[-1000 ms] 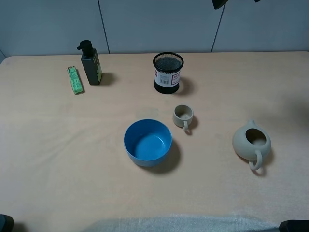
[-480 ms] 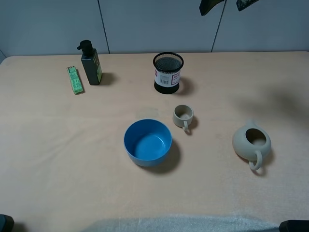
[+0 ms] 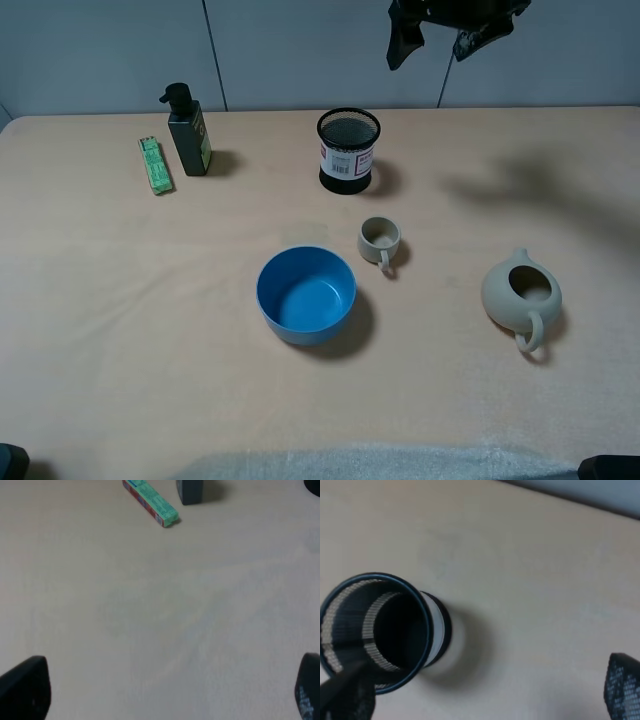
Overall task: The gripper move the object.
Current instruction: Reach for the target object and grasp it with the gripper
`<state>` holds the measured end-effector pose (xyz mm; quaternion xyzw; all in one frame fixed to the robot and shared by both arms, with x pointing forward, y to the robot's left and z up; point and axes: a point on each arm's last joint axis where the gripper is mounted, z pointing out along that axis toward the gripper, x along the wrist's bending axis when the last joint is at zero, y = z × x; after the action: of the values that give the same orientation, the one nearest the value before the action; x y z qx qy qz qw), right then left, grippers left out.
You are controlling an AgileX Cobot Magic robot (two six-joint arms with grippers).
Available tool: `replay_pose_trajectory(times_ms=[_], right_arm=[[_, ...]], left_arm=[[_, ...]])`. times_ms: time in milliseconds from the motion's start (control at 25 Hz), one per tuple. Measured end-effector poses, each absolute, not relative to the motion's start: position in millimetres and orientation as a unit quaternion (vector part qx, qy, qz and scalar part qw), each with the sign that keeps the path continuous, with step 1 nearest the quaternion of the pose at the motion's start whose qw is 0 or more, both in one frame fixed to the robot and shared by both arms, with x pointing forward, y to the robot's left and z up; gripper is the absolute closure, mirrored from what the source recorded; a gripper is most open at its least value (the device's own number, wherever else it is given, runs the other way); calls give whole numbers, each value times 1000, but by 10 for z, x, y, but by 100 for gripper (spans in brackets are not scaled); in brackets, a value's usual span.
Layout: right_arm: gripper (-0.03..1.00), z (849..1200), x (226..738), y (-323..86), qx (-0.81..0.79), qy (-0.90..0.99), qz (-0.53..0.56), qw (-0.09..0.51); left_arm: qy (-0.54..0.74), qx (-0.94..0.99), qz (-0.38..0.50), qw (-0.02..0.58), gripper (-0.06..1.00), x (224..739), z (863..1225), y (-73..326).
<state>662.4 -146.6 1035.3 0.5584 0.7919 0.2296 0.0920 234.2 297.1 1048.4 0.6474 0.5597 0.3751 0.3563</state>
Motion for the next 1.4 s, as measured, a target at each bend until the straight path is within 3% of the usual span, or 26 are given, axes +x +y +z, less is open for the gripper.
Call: replay_pose_trajectory(times_ms=[640,1400], right_arm=[[27,9737,6714,-1080,544,810,214,44],[27,9229,6818,-1016,561,806,186,19]], left_arm=[[560,647,375,356,-5,2342,10484,2971],[560,647,375,356,-5,2342,10484,2971]])
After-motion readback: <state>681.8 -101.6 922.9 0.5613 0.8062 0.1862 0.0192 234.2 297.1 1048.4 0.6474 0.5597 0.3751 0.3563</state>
